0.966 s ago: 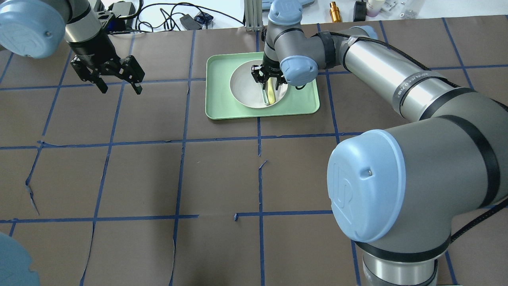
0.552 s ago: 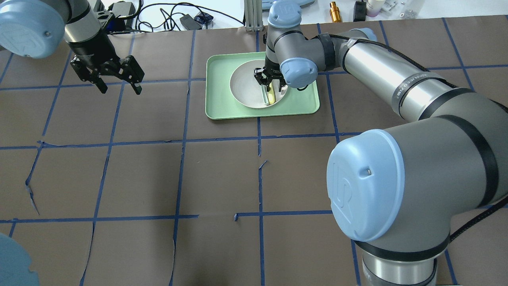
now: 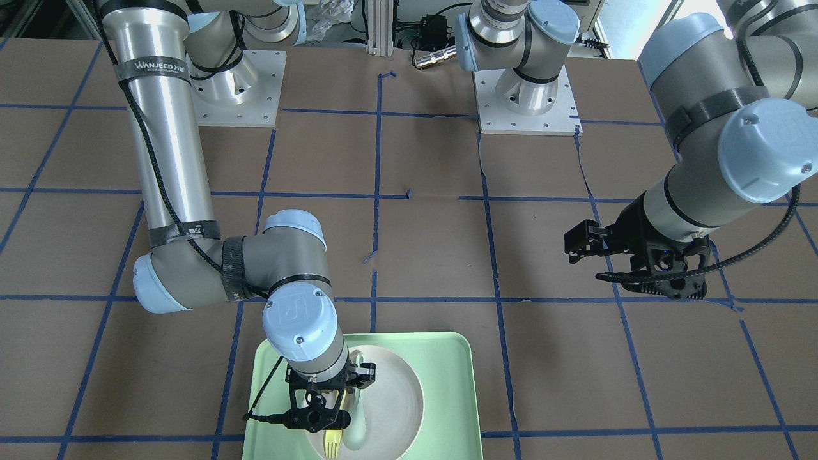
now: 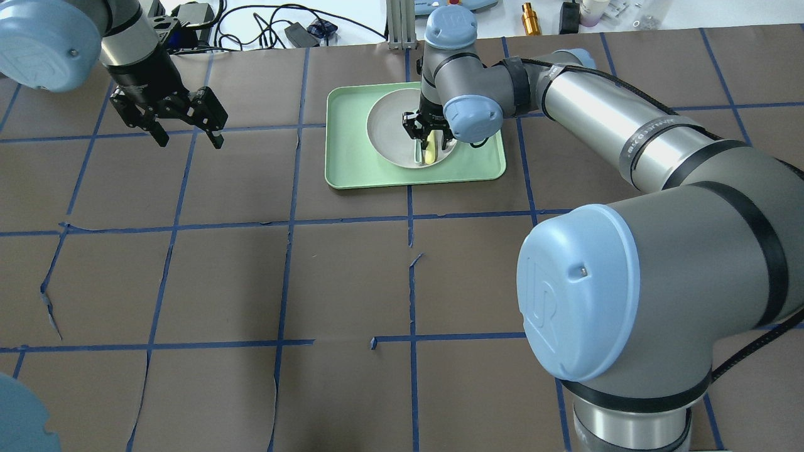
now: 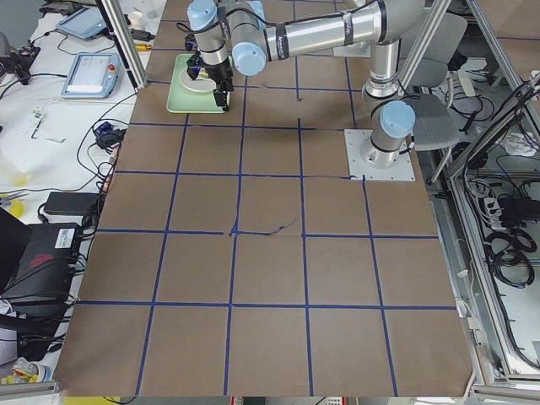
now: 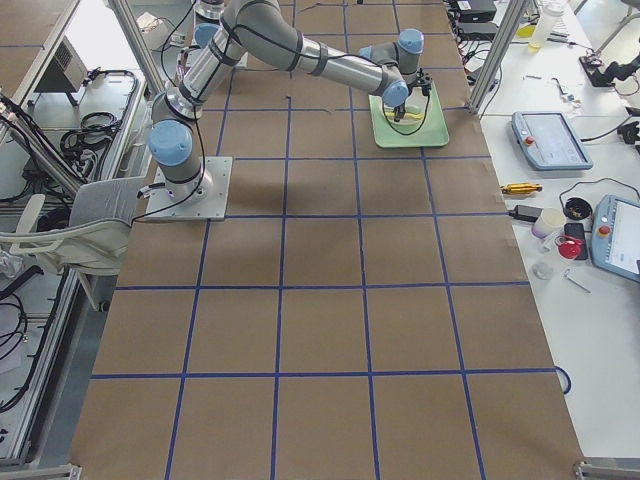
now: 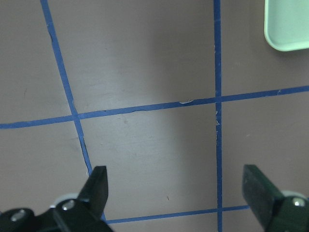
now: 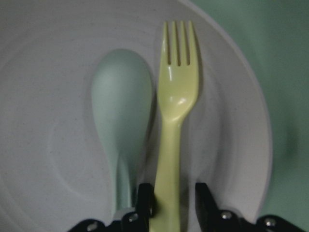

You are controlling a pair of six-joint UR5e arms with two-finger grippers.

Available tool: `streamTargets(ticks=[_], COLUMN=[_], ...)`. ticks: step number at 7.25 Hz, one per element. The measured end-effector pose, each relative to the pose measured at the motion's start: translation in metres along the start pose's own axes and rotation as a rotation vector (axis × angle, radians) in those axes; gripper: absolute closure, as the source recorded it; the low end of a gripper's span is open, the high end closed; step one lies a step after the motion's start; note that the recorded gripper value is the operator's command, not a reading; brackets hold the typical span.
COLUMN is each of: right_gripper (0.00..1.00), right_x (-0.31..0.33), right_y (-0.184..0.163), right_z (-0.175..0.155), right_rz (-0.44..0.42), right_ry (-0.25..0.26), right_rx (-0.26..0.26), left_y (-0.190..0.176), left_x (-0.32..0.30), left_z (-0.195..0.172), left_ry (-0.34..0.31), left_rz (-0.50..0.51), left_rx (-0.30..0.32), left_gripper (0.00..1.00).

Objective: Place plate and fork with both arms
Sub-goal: 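Lift the fork with the right gripper and set it on the tray beside the plate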

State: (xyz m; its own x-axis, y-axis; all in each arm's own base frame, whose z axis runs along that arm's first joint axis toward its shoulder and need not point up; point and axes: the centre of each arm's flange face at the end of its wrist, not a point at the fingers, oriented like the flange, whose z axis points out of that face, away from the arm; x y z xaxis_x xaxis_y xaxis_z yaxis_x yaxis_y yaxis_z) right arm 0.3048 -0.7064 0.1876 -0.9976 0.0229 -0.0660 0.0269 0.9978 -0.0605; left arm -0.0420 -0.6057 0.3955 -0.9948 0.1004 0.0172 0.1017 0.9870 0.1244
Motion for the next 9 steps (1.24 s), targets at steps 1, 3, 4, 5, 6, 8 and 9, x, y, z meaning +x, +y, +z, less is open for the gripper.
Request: streamTargets(ticks=[1,3,4,5,6,8,9], right_gripper=[1.0,1.0,1.0,1.0,1.0,1.0,1.0], right_x=[0.0,0.0,0.001,0.001,0.006,0.047,0.071], right_y=[0.0,0.0,0.0,-0.001,-0.004,-0.017,-0.024], right_z=[-0.001,-0.004,-0.013,-0.031,-0.05,-0.065,-0.065], right_rz=[-0.001,-0.017,-0.027,-0.031,-0.035,-0.074,-0.086], right_ry=[0.0,0.003,0.005,0.003,0.0,0.006,0.004], right_rx=[0.0,0.003,0.013,0.036,0.061,0.074,0.069], left_y=[0.001,0.003,0.004,0.005,0.005,0.005,0.005], left_x=[0.0,0.001,0.001,0.001,0.001,0.003,0.007], left_z=[-0.001,-0.005,-0.007,-0.008,-0.008,-0.008,-0.008], left_ry=[-0.001,-0.002,-0.003,-0.003,-0.003,-0.003,-0.003], left_rz=[0.0,0.0,0.0,0.0,0.0,0.002,0.002], left_rx=[0.002,0.007,0.01,0.011,0.011,0.011,0.011], left_gripper=[0.0,0.0,0.0,0.0,0.0,0.0,0.0])
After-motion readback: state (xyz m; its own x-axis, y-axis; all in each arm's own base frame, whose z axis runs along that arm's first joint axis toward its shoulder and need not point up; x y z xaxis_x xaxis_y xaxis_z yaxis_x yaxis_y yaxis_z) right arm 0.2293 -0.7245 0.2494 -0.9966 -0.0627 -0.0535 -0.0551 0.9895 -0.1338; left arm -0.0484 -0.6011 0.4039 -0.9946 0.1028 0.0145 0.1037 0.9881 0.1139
